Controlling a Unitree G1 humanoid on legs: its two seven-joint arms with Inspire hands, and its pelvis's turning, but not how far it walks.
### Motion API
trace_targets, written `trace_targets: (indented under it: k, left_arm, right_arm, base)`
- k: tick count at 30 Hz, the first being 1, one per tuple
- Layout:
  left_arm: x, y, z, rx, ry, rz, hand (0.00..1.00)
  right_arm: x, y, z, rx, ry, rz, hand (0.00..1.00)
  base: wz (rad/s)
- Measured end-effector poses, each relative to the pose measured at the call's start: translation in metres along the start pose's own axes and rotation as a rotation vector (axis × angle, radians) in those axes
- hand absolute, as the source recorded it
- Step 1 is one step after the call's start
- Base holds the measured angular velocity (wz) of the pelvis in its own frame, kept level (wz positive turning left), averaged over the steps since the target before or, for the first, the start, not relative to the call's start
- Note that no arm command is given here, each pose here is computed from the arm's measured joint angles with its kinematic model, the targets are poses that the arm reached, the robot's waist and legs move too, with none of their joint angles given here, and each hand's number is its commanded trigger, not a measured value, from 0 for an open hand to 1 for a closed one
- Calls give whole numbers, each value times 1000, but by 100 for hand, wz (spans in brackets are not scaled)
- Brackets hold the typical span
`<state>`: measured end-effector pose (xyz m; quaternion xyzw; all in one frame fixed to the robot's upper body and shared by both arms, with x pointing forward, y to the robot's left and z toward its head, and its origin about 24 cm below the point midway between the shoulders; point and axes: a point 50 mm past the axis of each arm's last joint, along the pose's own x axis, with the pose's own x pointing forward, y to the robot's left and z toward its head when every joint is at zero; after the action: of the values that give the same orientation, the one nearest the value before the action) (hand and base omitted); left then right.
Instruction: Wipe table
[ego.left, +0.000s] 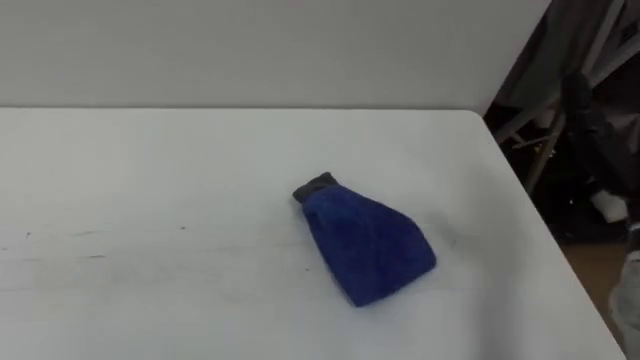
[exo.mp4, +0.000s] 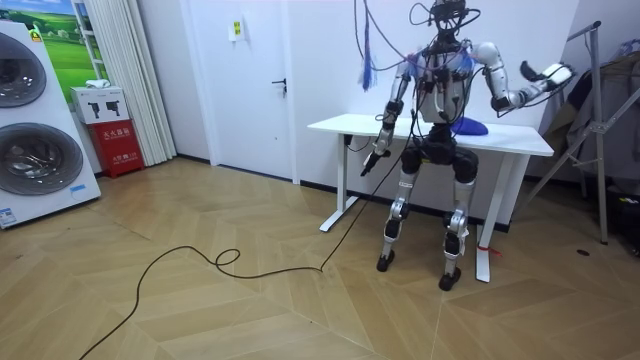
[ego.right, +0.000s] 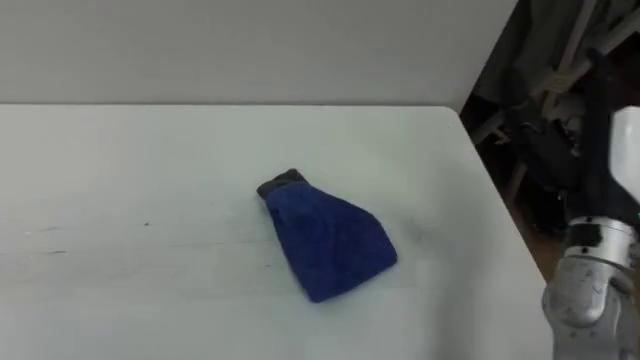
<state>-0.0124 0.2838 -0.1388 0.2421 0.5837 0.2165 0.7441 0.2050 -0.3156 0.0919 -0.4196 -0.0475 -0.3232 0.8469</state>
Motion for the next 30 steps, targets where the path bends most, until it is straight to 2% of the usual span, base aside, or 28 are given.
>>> trace_targets:
  k: [3,5,8,14,20,21,23,25,30]
  left_arm:
    - [2,6,0,-26,5,23,0]
    - [2,8,-1,-31,9,28,0]
    - [3,14,-7,-58,36,43,0]
    - [3,20,-11,-80,52,65,0]
    - [3,29,-15,-144,72,104,0]
    - [3,31,-13,-160,67,111,0]
    - [3,32,-13,-175,65,116,0]
    - [2,30,-15,-177,73,112,0]
    - [3,25,-19,-181,103,81,0]
  right_arm:
    - [5,-19,-18,20,75,-102,0]
    - [-1,-23,-39,4,164,-127,0]
    - [-19,-26,-81,-23,359,-126,0]
    - [-59,-43,-147,12,744,-286,0]
    - [-117,-57,-192,137,1111,-443,0]
    - [-134,-61,-200,132,1184,-458,0]
    - [-166,-65,-211,105,1305,-439,0]
    - [-210,-63,-219,79,1482,-395,0]
    - [-271,-67,-219,37,1714,-310,0]
  base:
    - [0]
    - [-5]
    - [-3]
    - [-1]
    - [0]
    - [0]
    - [0]
    - [0]
    - [0]
